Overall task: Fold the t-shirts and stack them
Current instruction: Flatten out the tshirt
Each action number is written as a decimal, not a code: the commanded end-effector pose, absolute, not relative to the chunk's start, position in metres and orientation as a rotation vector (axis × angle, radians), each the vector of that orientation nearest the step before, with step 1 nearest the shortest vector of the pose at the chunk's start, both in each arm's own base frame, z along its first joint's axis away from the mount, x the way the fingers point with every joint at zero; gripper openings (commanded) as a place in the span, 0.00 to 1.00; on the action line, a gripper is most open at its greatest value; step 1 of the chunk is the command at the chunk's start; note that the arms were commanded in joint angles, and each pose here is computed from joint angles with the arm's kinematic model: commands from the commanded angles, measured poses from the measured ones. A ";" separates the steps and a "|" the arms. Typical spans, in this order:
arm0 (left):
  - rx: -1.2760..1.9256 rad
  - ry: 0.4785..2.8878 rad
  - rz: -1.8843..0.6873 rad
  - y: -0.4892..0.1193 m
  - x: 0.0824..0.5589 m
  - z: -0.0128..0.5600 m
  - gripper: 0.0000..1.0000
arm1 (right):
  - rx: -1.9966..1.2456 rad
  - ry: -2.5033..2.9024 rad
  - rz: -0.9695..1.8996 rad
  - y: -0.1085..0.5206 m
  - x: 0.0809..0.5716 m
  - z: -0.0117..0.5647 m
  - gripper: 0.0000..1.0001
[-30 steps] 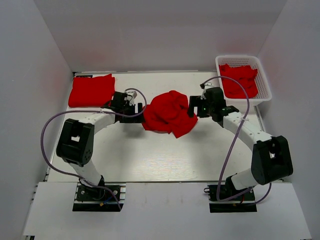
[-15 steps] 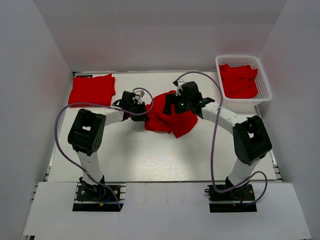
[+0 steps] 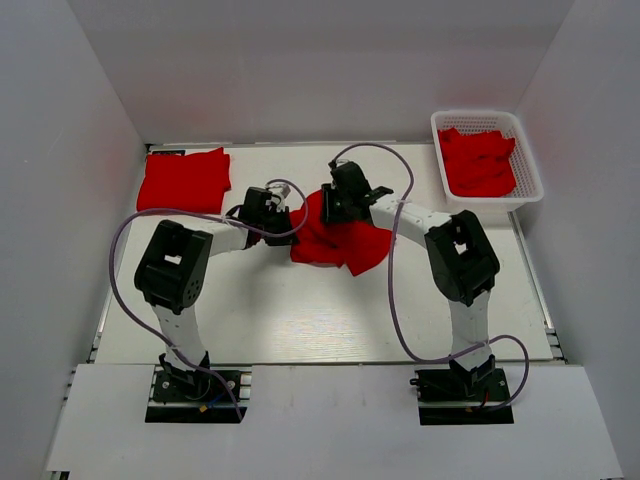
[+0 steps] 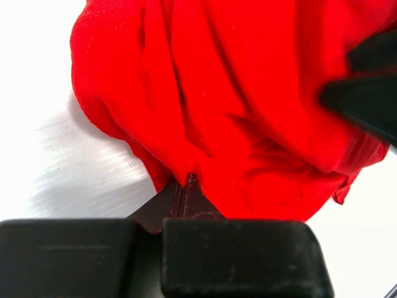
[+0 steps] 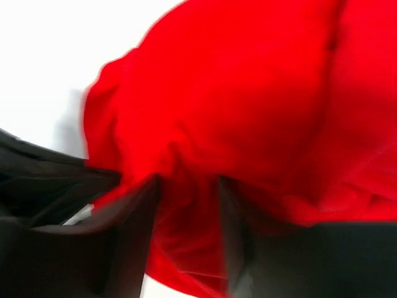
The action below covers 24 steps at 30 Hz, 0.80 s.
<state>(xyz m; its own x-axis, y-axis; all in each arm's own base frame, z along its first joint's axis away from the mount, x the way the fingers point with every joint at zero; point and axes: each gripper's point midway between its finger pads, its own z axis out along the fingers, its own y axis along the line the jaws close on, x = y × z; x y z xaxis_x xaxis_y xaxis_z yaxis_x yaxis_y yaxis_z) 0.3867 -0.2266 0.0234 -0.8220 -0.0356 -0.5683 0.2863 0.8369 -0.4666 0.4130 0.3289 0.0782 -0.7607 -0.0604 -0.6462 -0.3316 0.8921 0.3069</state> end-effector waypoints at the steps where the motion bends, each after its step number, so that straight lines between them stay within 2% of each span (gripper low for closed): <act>1: 0.210 2.334 -0.774 -0.233 0.392 0.059 0.00 | -0.207 2.380 0.487 0.324 0.421 0.086 0.37; 2: 0.210 2.334 -0.774 -0.233 0.393 0.061 0.00 | -0.205 2.373 0.492 0.324 0.421 0.084 0.29; 3: 0.210 2.334 -0.774 -0.233 0.393 0.061 0.00 | -0.208 2.338 0.507 0.324 0.421 0.096 0.11; 5: 0.212 2.323 -0.776 -0.234 0.394 0.066 0.00 | -0.215 2.290 0.536 0.325 0.423 0.103 0.00; 10: 0.190 2.284 -0.697 -0.224 0.401 0.085 0.00 | -0.263 2.123 0.547 0.315 0.427 0.164 0.00; 12: 0.176 2.216 -0.637 -0.214 0.414 0.114 0.00 | -0.243 2.052 0.482 0.299 0.436 0.190 0.00; 13: 0.130 2.208 -0.572 -0.200 0.419 0.118 0.00 | -0.224 1.986 0.437 0.285 0.439 0.218 0.00; 15: 0.088 2.154 -0.507 -0.191 0.430 0.144 0.00 | -0.151 1.952 0.324 0.257 0.447 0.230 0.00; 17: -0.014 2.099 -0.322 -0.161 0.443 0.174 0.00 | -0.060 1.891 0.215 0.222 0.447 0.255 0.00; 24: -0.095 1.886 -0.132 -0.121 0.447 0.272 0.00 | 0.076 1.731 0.025 0.143 0.439 0.315 0.00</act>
